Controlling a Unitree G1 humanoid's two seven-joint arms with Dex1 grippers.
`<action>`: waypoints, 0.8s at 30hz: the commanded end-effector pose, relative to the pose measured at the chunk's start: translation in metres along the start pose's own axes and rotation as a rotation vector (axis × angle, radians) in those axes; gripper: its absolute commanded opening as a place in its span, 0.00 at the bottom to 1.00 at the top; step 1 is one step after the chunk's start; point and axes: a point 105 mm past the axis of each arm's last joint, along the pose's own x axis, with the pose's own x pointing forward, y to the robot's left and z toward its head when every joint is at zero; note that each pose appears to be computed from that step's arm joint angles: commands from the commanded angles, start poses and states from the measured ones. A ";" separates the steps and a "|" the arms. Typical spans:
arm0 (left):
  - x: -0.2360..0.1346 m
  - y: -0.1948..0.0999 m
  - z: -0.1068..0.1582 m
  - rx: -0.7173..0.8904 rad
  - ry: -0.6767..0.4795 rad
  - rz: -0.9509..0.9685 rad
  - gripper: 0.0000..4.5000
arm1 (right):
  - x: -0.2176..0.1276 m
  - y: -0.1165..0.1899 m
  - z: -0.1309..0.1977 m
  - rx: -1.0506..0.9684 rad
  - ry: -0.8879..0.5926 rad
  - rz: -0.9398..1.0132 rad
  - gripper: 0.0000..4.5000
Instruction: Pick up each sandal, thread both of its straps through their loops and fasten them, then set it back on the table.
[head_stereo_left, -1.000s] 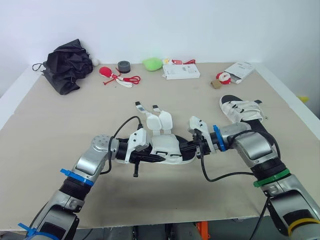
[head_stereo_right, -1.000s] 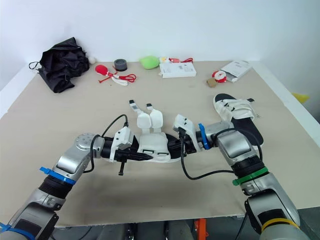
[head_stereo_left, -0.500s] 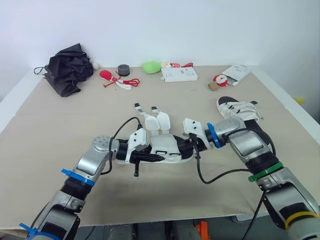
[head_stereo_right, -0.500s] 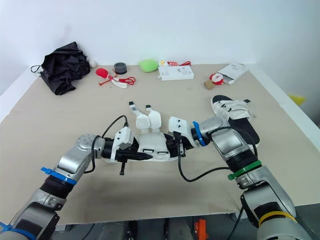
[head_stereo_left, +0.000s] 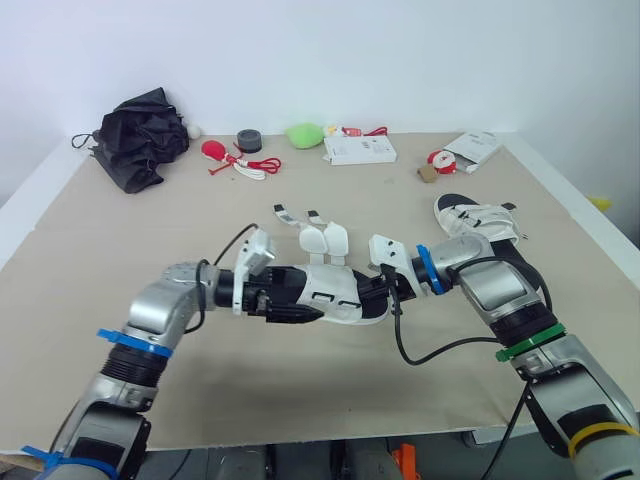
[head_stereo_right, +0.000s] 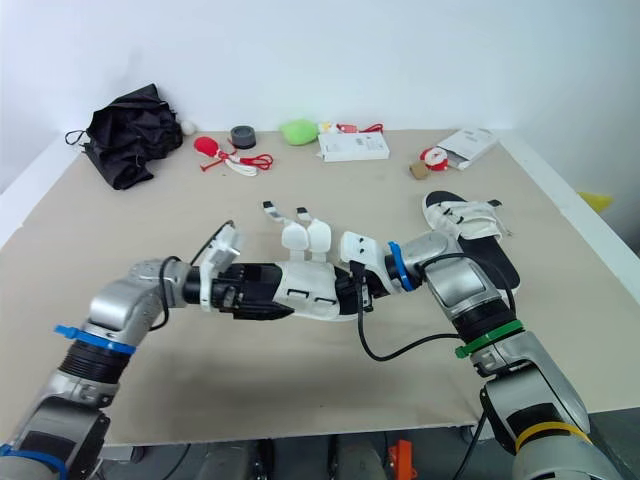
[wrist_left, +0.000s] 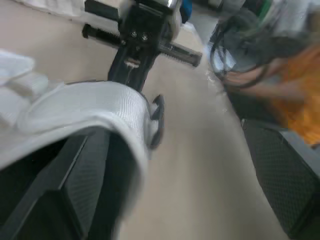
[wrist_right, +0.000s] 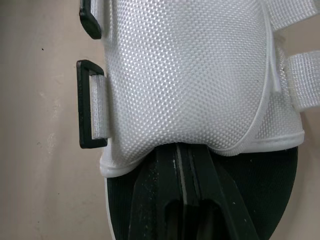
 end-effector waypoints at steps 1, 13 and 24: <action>-0.026 -0.023 0.033 -0.127 -0.117 -0.093 0.96 | 0.005 0.008 -0.045 0.121 0.119 0.007 0.00; -0.006 0.071 0.032 -0.251 -0.262 0.294 0.96 | 0.002 0.003 -0.045 0.060 0.130 -0.004 0.00; 0.008 0.108 0.048 -0.613 -0.486 0.368 0.96 | 0.005 0.003 -0.042 0.054 0.119 0.003 0.00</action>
